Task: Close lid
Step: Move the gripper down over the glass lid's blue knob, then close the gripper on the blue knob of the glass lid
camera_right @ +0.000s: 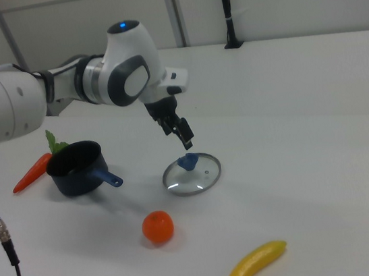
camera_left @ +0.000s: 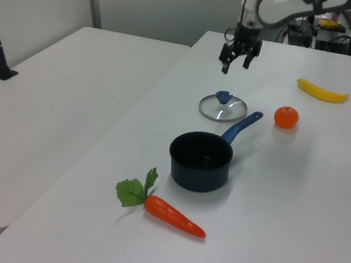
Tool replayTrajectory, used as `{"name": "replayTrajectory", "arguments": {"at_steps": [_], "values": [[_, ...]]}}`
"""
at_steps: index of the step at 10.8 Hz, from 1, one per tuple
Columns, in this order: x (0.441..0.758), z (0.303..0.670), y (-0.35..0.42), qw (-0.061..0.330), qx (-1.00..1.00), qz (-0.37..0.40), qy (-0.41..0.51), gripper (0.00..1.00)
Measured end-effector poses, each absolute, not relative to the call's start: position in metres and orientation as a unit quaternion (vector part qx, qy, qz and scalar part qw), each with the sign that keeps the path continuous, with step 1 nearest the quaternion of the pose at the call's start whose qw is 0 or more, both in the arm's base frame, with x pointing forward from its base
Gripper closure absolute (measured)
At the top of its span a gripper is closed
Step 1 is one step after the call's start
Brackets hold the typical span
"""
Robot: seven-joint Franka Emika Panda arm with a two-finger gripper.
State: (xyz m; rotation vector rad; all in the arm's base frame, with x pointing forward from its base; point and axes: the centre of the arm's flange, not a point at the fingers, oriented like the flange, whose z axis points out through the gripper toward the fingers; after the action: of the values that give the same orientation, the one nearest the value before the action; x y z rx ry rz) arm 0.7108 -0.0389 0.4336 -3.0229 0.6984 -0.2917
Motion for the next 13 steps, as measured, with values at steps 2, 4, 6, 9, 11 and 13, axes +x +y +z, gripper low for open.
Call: {"name": "replayTrajectory", "arguments": {"at_steps": [2,4,6,9,11,13], "values": [[0.719,0.409,-0.026,0.011,-0.971,-0.095,0.221,0.0],[0.724,0.401,-0.024,0.012,-0.969,-0.108,0.22,0.0],[0.727,0.392,-0.024,0.011,-0.969,-0.111,0.22,0.0],[0.729,0.372,-0.025,0.007,-0.97,-0.099,0.22,0.0],[0.731,0.358,-0.025,0.004,-0.97,-0.098,0.222,0.03],[0.732,0.355,-0.026,0.004,-0.969,-0.102,0.224,0.06]]}}
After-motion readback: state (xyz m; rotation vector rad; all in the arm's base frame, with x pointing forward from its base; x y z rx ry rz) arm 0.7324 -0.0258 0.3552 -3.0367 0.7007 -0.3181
